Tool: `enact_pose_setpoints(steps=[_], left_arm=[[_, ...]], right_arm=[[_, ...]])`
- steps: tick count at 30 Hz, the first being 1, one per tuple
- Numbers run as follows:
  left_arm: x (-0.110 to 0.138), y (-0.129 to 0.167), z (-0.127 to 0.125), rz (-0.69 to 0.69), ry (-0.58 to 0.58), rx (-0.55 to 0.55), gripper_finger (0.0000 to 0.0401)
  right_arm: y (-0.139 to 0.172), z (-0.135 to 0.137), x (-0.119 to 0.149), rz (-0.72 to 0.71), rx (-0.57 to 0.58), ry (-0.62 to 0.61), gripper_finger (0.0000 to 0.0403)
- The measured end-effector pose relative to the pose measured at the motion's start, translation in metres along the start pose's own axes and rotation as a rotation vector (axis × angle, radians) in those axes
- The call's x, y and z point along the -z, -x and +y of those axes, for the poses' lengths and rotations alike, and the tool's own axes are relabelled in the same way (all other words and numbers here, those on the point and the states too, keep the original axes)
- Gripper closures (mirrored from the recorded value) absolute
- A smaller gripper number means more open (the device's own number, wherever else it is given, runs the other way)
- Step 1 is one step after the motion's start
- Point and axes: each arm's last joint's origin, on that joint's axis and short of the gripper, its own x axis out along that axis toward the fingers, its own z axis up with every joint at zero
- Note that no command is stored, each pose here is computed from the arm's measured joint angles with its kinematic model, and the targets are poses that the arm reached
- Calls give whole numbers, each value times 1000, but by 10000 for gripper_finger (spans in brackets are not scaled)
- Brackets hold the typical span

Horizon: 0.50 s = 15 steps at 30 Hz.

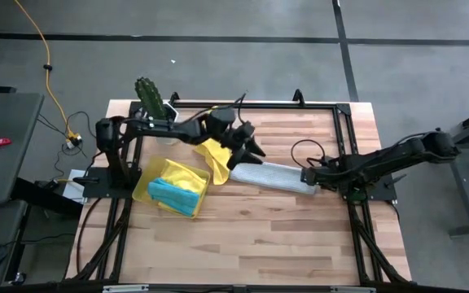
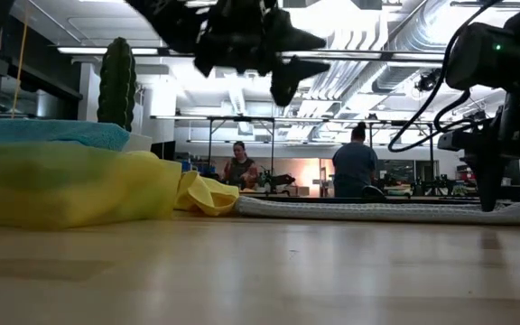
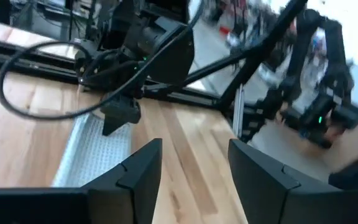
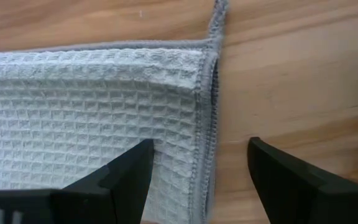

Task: Fold microfiber towels
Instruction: Fold the gray microfiber towel

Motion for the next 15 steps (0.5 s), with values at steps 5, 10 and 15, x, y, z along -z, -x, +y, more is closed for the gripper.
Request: enact_pose_setpoints(steps=[5, 10, 15], left_arm=[[45, -1, 3, 4, 114, -102, 236], [58, -5, -1, 15, 148, -149, 242], [52, -10, -7, -64, 119, -206, 242]], right_arm=[[0, 0, 0, -13, -8, -17, 179], [-3, 1, 0, -23, 0, -47, 260], [-6, 2, 0, -42, 23, -6, 331]])
